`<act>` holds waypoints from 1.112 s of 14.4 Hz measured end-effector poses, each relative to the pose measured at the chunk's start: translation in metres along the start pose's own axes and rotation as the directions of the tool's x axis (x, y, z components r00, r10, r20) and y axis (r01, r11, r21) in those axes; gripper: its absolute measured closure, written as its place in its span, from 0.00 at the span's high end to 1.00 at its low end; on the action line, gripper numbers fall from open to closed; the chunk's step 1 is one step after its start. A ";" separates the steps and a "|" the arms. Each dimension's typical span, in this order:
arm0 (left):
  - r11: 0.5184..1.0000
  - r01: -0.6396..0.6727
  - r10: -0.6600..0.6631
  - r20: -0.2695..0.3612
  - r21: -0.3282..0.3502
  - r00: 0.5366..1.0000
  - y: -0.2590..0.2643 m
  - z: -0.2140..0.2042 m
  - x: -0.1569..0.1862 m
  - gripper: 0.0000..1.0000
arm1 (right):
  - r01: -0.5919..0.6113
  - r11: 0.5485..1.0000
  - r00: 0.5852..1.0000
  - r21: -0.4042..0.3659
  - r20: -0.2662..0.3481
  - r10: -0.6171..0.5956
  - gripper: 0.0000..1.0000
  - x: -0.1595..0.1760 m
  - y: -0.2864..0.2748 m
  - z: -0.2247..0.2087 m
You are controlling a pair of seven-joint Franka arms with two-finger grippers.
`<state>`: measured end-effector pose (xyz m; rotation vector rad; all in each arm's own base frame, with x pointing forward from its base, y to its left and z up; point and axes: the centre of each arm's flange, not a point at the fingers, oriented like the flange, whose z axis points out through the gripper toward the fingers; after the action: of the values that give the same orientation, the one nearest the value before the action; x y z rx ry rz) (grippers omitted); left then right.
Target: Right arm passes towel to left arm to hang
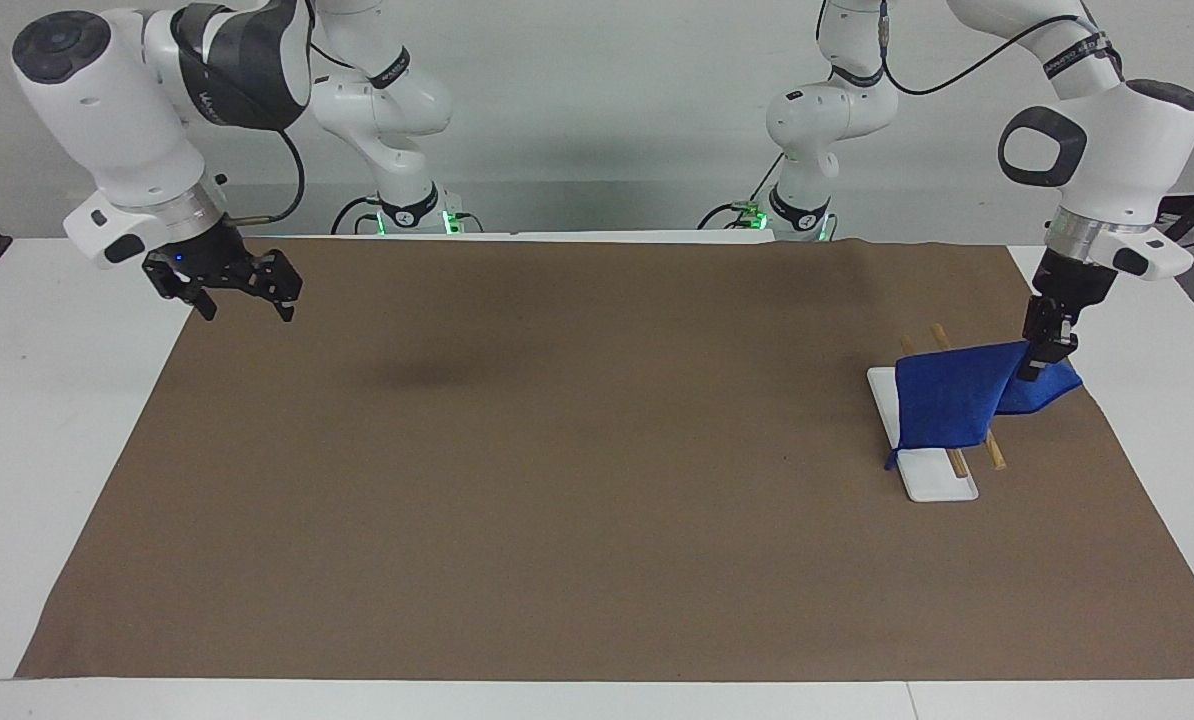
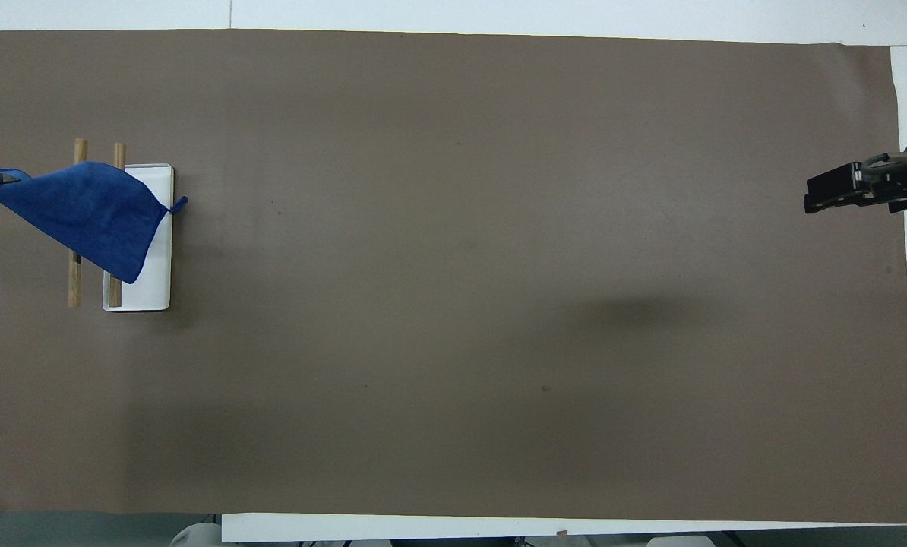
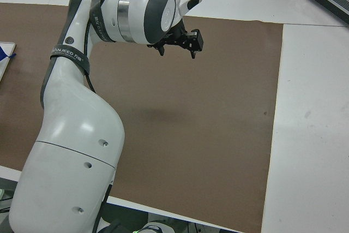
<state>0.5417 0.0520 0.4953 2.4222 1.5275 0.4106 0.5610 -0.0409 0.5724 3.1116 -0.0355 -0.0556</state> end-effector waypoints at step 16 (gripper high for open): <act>0.989 0.025 -0.021 -0.028 0.148 0.999 -0.014 -0.037 0.044 0.93 | 0.000 1.000 1.000 0.000 0.006 0.000 1.00 -0.001 0.000 0.000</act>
<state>0.5345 0.1006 0.5290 2.5160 1.6504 0.3363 0.5603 -0.0408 0.5719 3.1117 -0.0357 -0.0644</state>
